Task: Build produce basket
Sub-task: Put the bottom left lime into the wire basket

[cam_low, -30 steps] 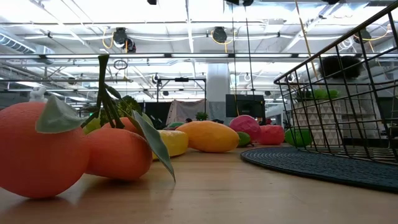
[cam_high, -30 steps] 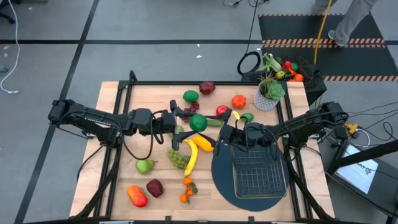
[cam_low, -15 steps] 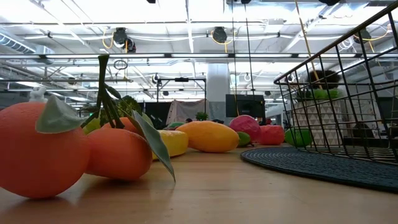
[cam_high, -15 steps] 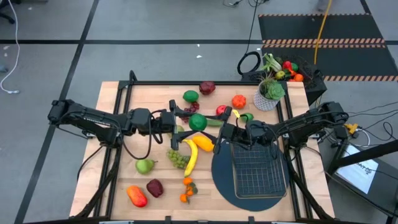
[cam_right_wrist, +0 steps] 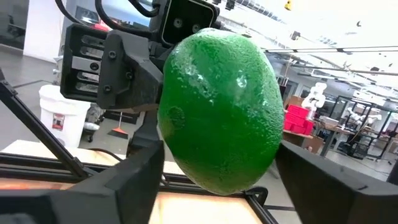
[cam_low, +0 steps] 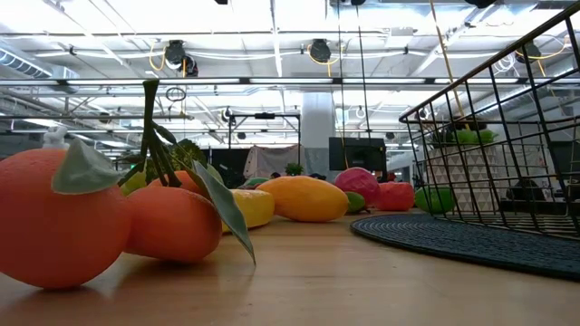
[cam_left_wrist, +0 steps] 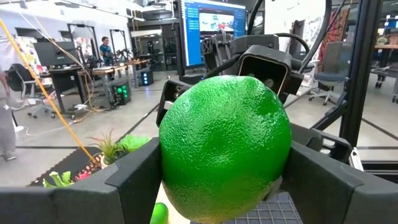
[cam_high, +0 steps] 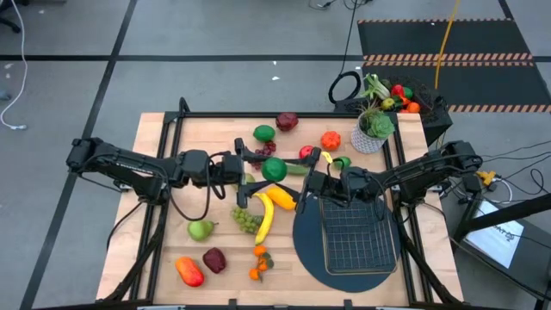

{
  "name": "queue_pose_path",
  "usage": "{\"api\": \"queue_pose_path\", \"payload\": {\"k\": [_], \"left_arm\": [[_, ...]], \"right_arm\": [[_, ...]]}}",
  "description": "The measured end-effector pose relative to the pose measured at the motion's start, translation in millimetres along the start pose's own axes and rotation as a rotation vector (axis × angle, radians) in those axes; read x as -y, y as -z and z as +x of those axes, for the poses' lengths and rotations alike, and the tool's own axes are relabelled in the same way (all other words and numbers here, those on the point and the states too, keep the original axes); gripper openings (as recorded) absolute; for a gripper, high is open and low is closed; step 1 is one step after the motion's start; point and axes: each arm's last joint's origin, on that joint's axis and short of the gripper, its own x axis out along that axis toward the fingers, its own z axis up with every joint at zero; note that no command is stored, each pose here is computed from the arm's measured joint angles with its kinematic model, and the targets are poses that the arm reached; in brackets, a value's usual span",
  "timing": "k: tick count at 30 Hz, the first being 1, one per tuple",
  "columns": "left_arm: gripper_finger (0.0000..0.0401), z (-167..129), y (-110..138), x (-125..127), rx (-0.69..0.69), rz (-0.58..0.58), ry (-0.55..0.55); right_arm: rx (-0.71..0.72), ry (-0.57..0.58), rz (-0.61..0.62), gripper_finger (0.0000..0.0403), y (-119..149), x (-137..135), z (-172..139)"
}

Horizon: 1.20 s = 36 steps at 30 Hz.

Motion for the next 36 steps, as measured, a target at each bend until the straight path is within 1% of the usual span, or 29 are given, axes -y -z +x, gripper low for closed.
{"api": "queue_pose_path", "payload": {"k": [2,5,8,15,18,22,30,33,36], "left_arm": [[0.0292,0.4,0.5,0.1,-0.002,0.008,0.001],[0.0292,0.5,-0.1,0.0,0.006,0.016,0.000],[0.0292,0.5,-0.6,-0.7,0.010,0.017,-0.006],[0.0292,1.5,-1.6,-0.8,0.031,0.008,-0.012],[0.0292,5.6,-0.5,-0.2,0.061,0.005,-0.017],[0.0292,10.6,3.8,0.8,0.068,0.010,-0.020],[0.0293,7.1,1.5,0.8,0.056,0.005,-0.016],[0.0303,1.5,-0.2,0.2,0.018,0.001,-0.008],[0.0324,-9.1,-4.9,-1.7,-0.025,-0.006,0.008]], "right_arm": [[0.008,0.000,0.006,0.0326,-0.3,0.6,0.4],[0.034,-0.007,0.006,0.0333,-1.7,3.5,1.5],[0.039,-0.018,0.005,0.0327,-0.9,5.9,2.7],[0.050,-0.020,0.003,0.0295,-0.7,9.5,4.1],[0.055,-0.008,0.007,0.0292,-1.6,12.3,4.4],[0.058,0.000,0.015,0.0291,-1.6,13.6,4.8],[0.048,-0.001,0.013,0.0290,-0.3,12.6,4.9],[0.031,-0.011,0.016,0.0290,1.3,10.3,4.7],[-0.008,-0.016,0.022,0.0290,1.1,9.4,2.0]]}}
